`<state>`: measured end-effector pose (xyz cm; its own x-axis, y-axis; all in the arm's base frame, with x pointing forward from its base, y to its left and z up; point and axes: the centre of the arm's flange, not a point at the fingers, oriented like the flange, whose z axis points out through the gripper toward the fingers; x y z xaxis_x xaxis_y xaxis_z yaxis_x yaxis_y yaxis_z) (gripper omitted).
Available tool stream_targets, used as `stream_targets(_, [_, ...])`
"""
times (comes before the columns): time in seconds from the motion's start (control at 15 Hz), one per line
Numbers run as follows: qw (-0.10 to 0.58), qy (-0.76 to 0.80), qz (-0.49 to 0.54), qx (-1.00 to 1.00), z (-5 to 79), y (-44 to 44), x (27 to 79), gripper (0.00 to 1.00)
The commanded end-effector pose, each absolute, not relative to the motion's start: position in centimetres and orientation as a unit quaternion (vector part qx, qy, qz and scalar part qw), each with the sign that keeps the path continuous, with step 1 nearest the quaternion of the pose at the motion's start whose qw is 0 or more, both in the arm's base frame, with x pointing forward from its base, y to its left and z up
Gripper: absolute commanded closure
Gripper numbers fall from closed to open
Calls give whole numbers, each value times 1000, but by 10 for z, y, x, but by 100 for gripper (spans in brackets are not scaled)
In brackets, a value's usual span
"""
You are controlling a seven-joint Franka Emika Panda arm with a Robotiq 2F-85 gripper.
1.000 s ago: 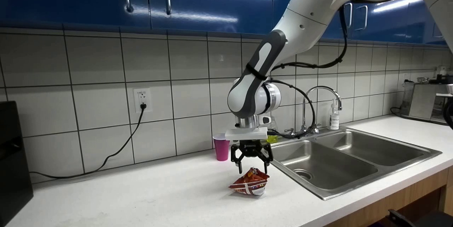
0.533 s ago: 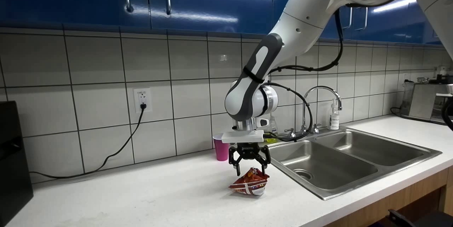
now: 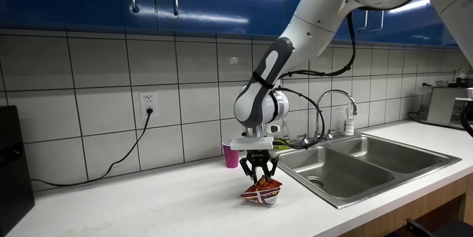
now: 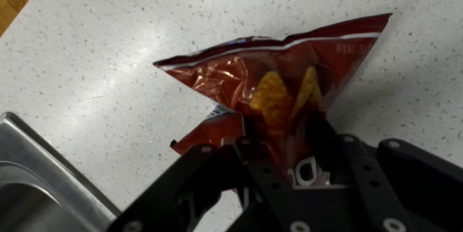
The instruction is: Put the red packet in the sink on the left.
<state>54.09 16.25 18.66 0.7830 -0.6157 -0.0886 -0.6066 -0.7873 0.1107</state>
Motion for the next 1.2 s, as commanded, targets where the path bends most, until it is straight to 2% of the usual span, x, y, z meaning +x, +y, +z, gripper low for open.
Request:
stream_targets(0.0, [41, -336, -57, 939, 184, 164, 549, 89])
stream_targets(0.13, [41, -335, -58, 940, 183, 164, 549, 99])
stream_targets(0.2, [41, -335, -58, 939, 183, 164, 550, 100])
stream_targets(1.13, [30, -315, -26, 948, 222, 171, 558, 100])
